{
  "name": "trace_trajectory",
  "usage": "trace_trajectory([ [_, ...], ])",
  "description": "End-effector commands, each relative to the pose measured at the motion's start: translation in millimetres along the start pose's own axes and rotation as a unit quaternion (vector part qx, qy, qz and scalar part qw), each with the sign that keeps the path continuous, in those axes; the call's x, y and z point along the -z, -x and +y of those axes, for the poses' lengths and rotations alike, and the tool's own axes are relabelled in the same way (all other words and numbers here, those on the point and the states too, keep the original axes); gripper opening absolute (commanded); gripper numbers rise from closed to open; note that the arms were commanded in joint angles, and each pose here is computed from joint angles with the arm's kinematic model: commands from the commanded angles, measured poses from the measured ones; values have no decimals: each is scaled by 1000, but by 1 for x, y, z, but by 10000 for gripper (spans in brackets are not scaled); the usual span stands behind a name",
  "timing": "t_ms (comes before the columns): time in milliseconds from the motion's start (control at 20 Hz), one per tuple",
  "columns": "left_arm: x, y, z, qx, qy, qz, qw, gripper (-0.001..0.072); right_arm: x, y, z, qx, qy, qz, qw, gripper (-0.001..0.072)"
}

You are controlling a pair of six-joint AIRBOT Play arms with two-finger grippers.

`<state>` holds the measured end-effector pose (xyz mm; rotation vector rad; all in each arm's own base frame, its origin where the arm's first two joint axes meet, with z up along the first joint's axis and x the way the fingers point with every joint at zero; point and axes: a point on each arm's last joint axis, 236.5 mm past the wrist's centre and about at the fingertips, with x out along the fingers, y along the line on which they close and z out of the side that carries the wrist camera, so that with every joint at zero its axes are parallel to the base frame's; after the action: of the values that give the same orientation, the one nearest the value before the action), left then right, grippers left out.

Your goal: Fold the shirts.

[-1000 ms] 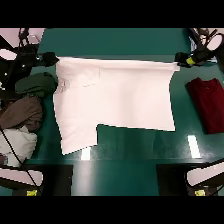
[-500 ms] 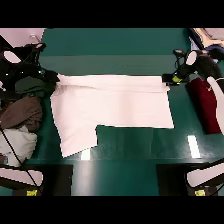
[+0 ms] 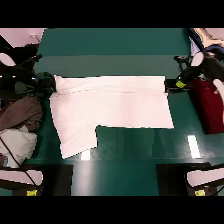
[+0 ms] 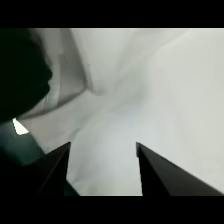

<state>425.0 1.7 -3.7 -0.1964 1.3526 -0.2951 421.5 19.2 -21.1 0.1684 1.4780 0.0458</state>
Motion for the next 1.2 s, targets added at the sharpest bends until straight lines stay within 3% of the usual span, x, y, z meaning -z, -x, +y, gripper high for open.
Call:
trace_trajectory([
  [0, 51, 20, 4, 14, 62, 28, 998, 501, 38, 32, 19, -93, 3, 16, 996, 376],
  [100, 92, 14, -2, 12, 80, 30, 996, 501, 59, 41, 27, -134, -10, 10, 991, 375],
  [450, 220, -36, -48, 67, 154, 76, 983, 501, 97, 38, 26, -133, -21, -17, 991, 375],
  [1150, 199, -49, -48, 77, 179, 16, 981, 499, 100, 59, 29, -131, -10, -45, 990, 361],
])
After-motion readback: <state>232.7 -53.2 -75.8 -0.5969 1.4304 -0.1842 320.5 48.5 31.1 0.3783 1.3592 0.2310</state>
